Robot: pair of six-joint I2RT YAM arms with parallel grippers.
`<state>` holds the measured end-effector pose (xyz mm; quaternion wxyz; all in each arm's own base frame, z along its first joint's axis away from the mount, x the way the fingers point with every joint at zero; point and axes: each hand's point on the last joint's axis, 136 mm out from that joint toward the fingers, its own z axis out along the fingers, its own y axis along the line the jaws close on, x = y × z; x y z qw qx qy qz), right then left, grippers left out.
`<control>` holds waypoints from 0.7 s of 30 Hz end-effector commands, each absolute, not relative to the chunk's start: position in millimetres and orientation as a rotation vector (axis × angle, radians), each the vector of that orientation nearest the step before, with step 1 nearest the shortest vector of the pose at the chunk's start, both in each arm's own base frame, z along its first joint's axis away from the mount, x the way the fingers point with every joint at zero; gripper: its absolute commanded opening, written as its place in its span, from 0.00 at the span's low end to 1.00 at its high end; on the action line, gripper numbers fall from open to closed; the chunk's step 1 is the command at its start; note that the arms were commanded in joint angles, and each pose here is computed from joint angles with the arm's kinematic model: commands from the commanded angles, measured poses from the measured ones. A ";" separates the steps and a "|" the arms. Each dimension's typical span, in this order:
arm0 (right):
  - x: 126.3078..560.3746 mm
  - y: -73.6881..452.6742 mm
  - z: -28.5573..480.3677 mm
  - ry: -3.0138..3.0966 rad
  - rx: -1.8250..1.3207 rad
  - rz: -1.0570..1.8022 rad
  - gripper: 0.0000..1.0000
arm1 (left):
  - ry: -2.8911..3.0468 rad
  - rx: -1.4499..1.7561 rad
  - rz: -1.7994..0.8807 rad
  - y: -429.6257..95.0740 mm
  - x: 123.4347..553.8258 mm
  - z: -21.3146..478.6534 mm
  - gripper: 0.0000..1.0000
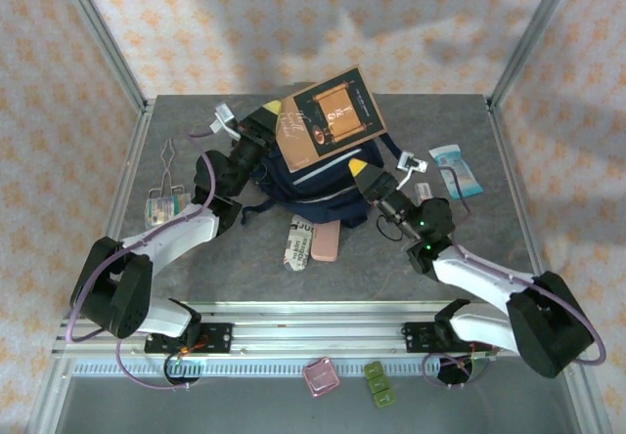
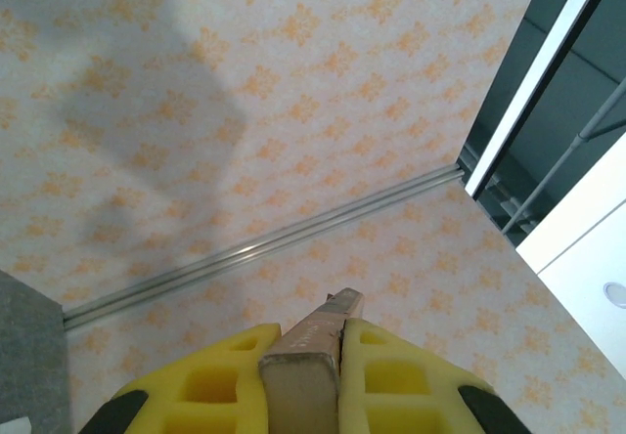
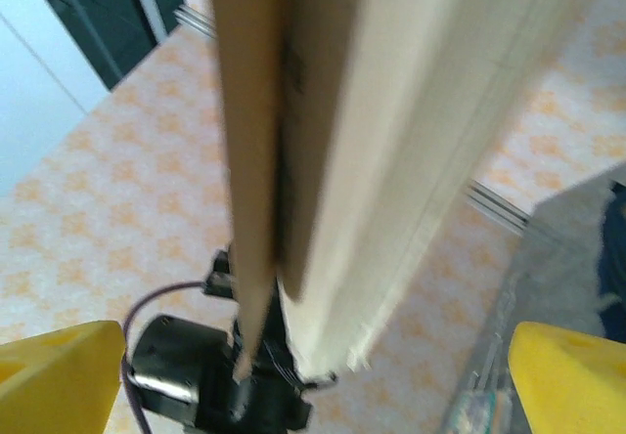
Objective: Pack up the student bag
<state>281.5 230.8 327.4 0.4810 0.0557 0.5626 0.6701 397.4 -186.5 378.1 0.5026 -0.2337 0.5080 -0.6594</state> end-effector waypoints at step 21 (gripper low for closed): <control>310.8 261.3 387.4 1.210 0.058 1.738 0.12 | 1.068 -0.501 -1.770 -198.1 364.9 404.9 0.00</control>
